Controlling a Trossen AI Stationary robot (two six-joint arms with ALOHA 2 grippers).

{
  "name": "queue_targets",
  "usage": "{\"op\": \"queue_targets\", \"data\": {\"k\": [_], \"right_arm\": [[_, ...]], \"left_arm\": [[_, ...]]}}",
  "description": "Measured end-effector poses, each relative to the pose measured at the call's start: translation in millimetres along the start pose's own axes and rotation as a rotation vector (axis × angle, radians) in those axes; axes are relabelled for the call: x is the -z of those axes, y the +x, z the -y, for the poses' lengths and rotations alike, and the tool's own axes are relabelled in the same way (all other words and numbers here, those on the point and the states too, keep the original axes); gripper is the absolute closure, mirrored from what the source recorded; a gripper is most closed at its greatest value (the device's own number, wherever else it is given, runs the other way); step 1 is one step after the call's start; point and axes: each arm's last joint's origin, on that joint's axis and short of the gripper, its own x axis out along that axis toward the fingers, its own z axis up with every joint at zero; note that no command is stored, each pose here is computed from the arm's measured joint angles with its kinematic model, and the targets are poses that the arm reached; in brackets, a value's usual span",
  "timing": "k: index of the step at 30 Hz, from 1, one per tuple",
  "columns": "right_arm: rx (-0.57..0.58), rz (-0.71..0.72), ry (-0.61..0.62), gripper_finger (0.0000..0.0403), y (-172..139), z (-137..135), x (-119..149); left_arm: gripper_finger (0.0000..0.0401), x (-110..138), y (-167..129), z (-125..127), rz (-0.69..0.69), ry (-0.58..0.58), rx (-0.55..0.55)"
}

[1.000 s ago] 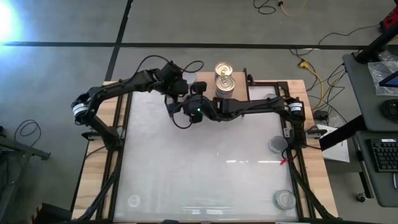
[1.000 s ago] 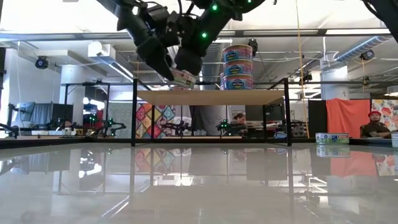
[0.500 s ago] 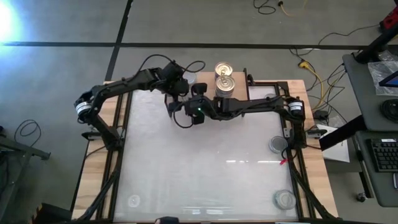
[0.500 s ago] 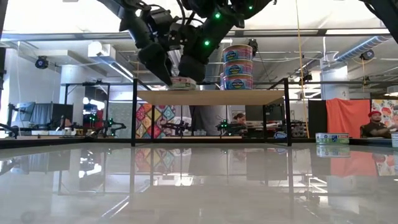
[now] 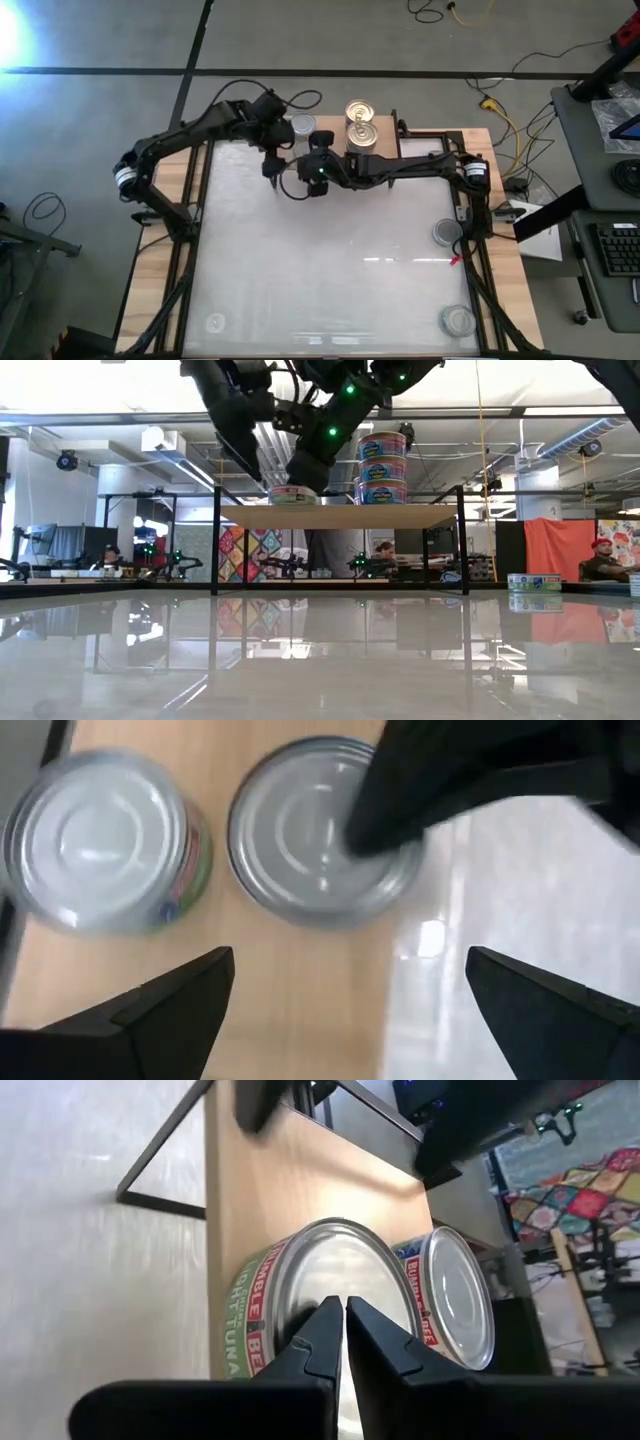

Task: Stack canned seafood by type on shelf
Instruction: Put the green tuna can on the shelf

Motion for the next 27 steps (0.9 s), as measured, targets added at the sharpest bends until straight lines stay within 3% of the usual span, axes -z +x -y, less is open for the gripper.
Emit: {"op": "queue_targets", "data": {"k": [5, 12, 17, 22, 27], "right_arm": [[-0.02, 0.032, 0.037, 0.039, 4.3, 6.8, 2.1], [-0.027, 0.137, 0.005, 0.039, 5.0, 10.7, -4.6], [0.011, 0.125, -0.034, 0.039, 1.7, 9.4, -7.5], [0.197, 0.001, -0.184, 0.039, -33.6, 3.9, -28.2], [0.223, -0.079, -0.295, 0.039, -85.5, -10.8, -41.9]], "left_arm": [[0.0019, 5.3, -22.4, 32.1, 0.023, -0.03, 0.043], [0.0019, 21.1, -49.7, 79.0, 0.199, 0.014, 0.082], [0.0019, 36.8, -60.1, 95.6, 0.317, -0.006, 0.066], [0.0019, 42.0, -51.3, 96.0, 0.424, -0.012, -0.037], [0.0019, 36.4, -35.8, 89.4, 0.558, -0.025, -0.083]]}}
